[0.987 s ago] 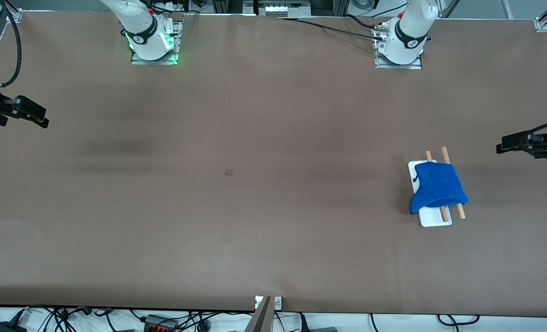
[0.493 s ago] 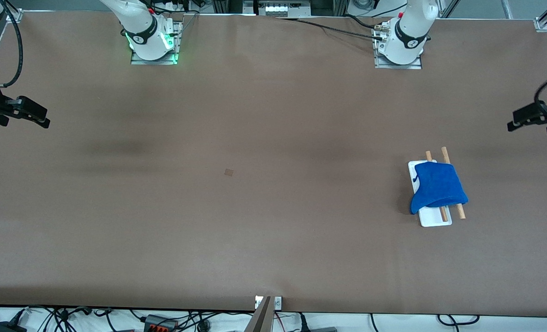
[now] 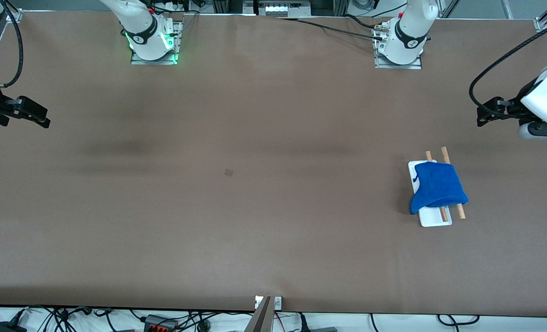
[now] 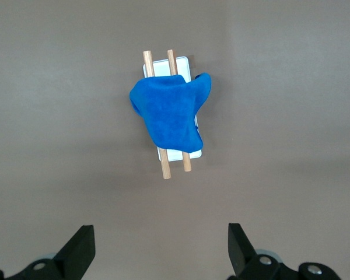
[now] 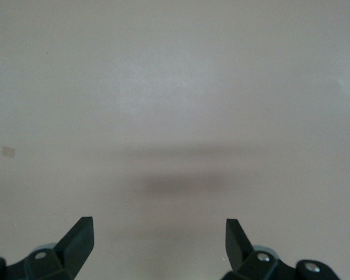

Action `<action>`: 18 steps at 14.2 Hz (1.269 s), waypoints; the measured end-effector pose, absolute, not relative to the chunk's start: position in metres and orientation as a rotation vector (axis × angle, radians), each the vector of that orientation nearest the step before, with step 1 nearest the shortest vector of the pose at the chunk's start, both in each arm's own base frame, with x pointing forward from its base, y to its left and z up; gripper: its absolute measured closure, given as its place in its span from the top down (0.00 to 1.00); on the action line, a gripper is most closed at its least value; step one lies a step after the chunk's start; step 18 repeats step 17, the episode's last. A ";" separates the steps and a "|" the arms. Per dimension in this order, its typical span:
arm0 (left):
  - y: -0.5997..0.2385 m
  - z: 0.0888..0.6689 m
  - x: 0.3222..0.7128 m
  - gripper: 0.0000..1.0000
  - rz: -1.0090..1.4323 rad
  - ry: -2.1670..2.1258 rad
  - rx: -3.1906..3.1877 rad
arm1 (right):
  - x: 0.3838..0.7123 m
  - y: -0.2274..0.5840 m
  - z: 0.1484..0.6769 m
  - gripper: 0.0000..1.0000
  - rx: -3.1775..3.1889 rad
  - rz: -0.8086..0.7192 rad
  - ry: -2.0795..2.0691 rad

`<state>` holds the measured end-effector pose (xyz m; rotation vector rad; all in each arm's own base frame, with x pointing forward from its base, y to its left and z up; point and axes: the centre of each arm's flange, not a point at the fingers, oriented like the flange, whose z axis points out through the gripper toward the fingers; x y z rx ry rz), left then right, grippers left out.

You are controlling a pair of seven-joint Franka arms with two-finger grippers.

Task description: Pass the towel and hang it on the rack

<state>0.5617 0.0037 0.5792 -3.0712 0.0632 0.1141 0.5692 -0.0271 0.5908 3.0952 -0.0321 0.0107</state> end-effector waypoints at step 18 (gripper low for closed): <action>0.007 0.576 0.558 1.00 0.158 0.037 -3.104 | 0.555 -0.027 0.588 1.00 3.096 -0.005 -0.031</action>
